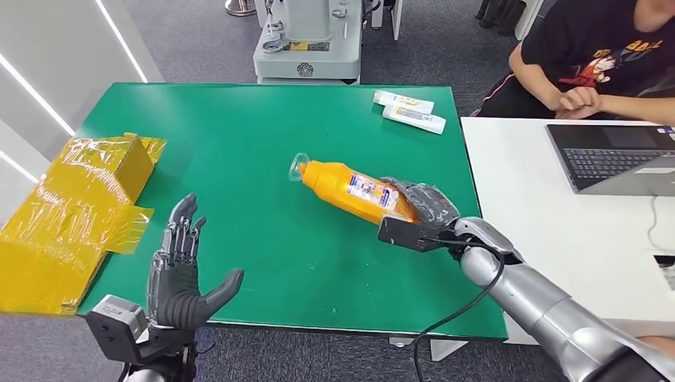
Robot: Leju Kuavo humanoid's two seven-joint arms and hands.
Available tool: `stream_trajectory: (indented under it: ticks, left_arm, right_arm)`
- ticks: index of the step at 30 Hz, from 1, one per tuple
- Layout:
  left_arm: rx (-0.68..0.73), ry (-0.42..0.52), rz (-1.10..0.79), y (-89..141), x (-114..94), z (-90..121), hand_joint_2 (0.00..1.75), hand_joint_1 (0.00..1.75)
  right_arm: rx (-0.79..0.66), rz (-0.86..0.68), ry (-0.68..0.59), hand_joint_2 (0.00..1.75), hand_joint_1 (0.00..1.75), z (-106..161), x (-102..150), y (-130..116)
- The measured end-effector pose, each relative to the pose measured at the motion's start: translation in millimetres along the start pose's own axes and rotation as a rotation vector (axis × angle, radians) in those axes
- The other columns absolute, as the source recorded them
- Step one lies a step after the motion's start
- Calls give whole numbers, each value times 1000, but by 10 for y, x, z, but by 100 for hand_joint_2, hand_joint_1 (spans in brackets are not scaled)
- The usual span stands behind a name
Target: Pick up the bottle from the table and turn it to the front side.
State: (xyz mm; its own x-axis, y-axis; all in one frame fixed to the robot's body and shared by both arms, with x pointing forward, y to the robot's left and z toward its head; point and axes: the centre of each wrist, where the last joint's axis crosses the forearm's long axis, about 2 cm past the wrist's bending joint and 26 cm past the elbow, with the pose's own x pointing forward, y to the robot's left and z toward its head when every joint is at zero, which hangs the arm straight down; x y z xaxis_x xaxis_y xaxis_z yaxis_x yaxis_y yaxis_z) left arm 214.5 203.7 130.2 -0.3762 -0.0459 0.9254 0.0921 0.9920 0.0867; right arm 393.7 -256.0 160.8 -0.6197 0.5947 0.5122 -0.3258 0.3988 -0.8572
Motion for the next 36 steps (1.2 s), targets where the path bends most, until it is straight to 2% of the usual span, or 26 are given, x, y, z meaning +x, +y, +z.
stream_trajectory:
  ticks: [7, 11, 16, 26, 36]
  left_arm:
    - [-108, -22, -35, 59, -59, -370, 175, 0]
    - [-125, -41, -37, 91, -63, -577, 175, 0]
    - [-161, -41, 21, 112, -56, -789, 175, 0]
    - [-230, -29, 118, 125, -30, -1117, 175, 0]
    - [-299, -46, 107, -74, 88, -1461, 175, 0]
  right_arm:
    - [-389, 24, -136, 175, 175, 45, 258, 18]
    - [-539, -19, -197, 175, 175, 65, 400, 62]
    - [-656, -70, -278, 175, 175, 62, 588, 136]
    - [-677, -144, -347, 175, 175, -97, 935, 287]
    - [-628, -147, -331, 175, 175, -116, 985, 381]
